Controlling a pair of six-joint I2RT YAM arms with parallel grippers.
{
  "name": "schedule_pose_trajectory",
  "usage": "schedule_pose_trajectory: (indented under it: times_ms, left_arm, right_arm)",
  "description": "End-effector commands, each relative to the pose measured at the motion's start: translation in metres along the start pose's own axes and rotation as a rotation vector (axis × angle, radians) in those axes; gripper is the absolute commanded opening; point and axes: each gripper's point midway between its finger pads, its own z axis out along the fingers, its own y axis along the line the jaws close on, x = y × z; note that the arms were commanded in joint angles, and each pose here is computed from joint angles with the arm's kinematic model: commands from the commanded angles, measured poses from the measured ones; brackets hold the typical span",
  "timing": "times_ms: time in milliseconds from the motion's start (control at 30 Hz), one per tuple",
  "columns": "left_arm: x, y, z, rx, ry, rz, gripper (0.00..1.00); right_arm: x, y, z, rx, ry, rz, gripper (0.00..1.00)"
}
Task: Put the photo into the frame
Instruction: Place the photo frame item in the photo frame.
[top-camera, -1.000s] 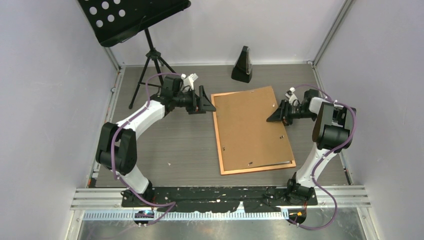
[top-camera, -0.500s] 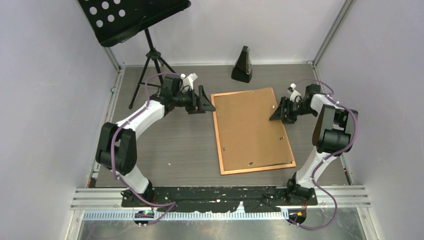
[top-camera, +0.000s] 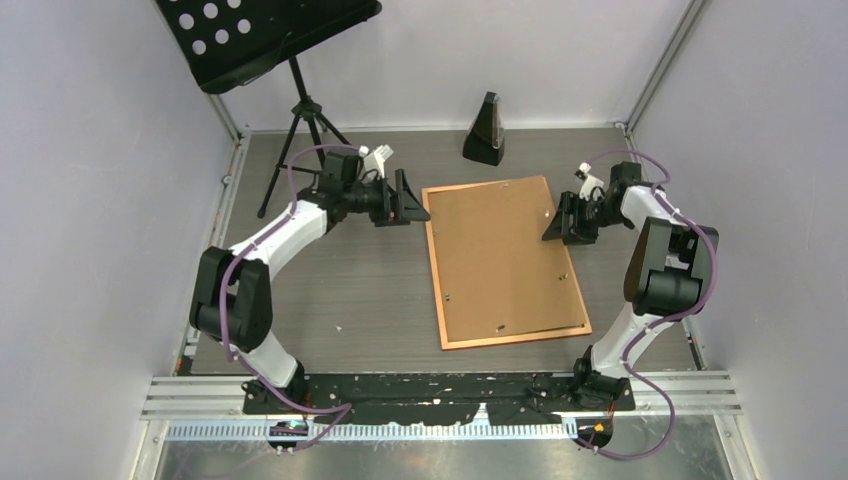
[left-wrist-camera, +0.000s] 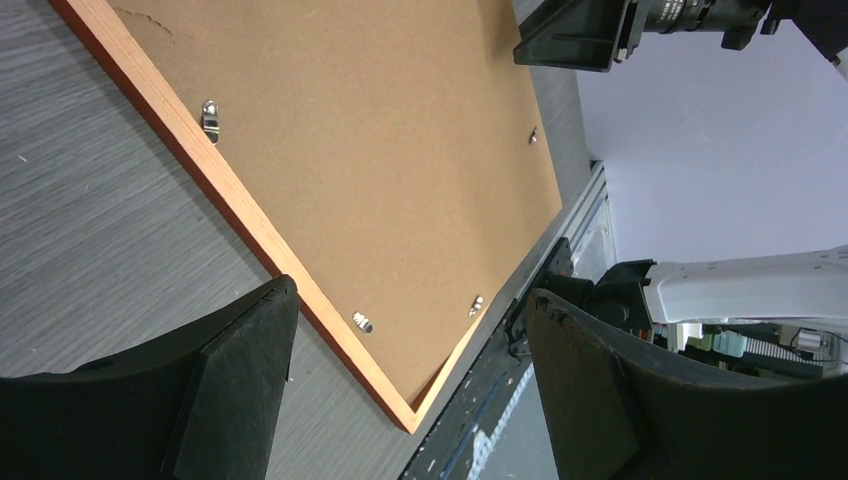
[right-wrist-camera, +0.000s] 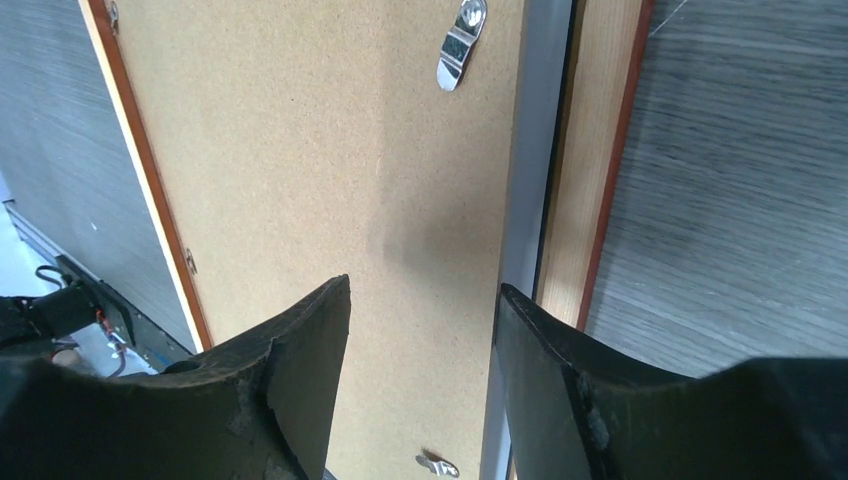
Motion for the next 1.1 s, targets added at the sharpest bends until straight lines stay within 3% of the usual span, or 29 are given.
schedule_pose_trajectory:
  times_ms: [0,867,1067]
  left_arm:
    - [-0.016,-0.021,-0.013,0.038,-0.050,0.058,0.82]
    - [-0.022,-0.026,-0.021,0.048,-0.070,0.054,0.83]
    - [-0.021,-0.020,-0.025,0.009,-0.076,0.055,0.96]
  right_arm:
    - [-0.011,0.009,-0.018,0.043,-0.043,-0.073,0.61]
    - [-0.013,0.015,-0.026,0.125,-0.062,-0.176,0.61]
    - [-0.022,0.012,-0.031,0.238,-0.113,-0.283,0.61]
